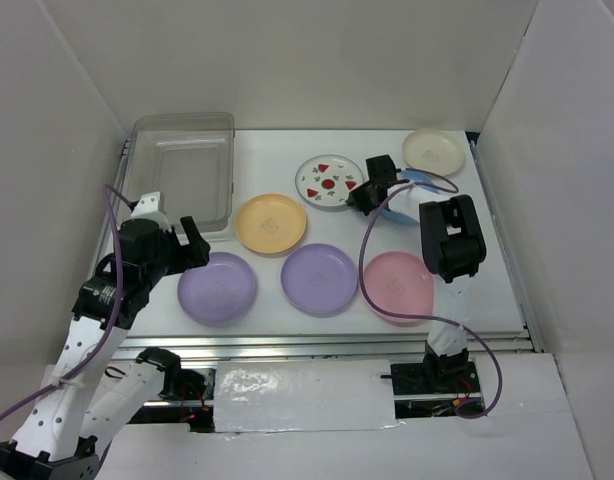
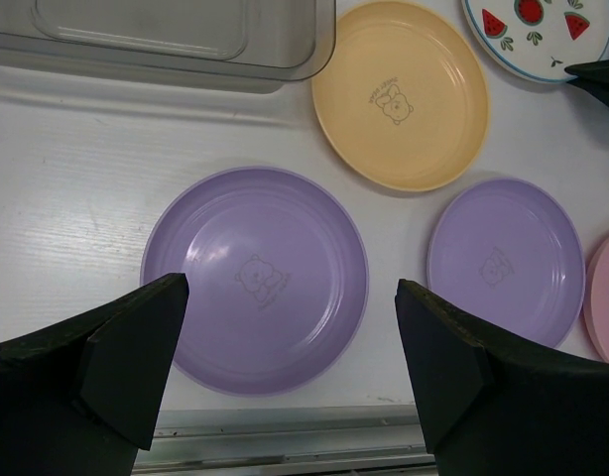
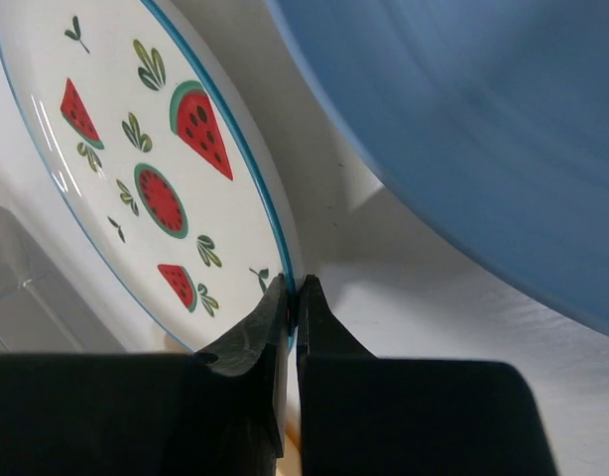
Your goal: Place the plates into the plastic bin on the countertop
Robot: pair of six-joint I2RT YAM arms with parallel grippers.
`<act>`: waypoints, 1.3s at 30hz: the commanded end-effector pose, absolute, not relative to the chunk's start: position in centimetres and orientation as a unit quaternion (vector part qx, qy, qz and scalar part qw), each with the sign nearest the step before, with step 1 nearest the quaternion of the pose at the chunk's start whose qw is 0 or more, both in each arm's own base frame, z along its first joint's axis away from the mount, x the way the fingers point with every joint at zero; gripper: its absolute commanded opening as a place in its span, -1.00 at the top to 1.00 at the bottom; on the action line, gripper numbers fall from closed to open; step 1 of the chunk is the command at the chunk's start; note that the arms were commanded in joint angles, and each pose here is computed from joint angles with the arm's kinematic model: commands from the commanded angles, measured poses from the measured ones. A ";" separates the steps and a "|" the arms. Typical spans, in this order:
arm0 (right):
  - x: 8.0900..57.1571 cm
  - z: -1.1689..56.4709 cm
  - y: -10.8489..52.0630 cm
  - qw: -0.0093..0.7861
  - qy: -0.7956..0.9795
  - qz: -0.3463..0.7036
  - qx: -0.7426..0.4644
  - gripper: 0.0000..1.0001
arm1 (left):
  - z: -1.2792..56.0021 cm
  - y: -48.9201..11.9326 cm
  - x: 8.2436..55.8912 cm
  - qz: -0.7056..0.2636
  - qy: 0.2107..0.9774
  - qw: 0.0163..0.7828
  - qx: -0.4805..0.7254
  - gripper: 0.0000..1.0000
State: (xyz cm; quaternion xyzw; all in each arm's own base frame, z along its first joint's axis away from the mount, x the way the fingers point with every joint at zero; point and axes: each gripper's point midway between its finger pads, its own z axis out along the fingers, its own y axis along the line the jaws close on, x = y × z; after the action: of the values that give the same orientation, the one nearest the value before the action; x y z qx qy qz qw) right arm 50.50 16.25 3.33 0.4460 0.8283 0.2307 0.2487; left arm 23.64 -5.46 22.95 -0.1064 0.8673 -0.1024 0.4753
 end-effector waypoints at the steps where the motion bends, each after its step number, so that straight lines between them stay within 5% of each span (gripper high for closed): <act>1: 49.2 5.2 15.9 0.260 0.826 0.230 0.443 1.00 | 23.7 -5.5 24.2 -0.109 0.858 0.492 -0.106 -0.99; 19: 46.2 23.8 18.9 0.411 0.762 0.405 0.295 1.00 | 24.7 -7.8 24.1 -0.163 0.851 0.496 -0.060 -0.99; 39: 31.7 31.6 24.7 0.364 0.780 0.504 0.074 1.00 | 29.8 -17.0 29.0 -0.373 0.794 0.478 0.039 -0.99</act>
State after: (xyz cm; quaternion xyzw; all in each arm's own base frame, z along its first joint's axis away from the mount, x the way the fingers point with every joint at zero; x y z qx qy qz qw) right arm 33.28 23.76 25.40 0.1284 0.8299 0.4384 0.3202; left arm 28.28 -15.60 26.65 0.0125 0.8360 -0.3256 0.4415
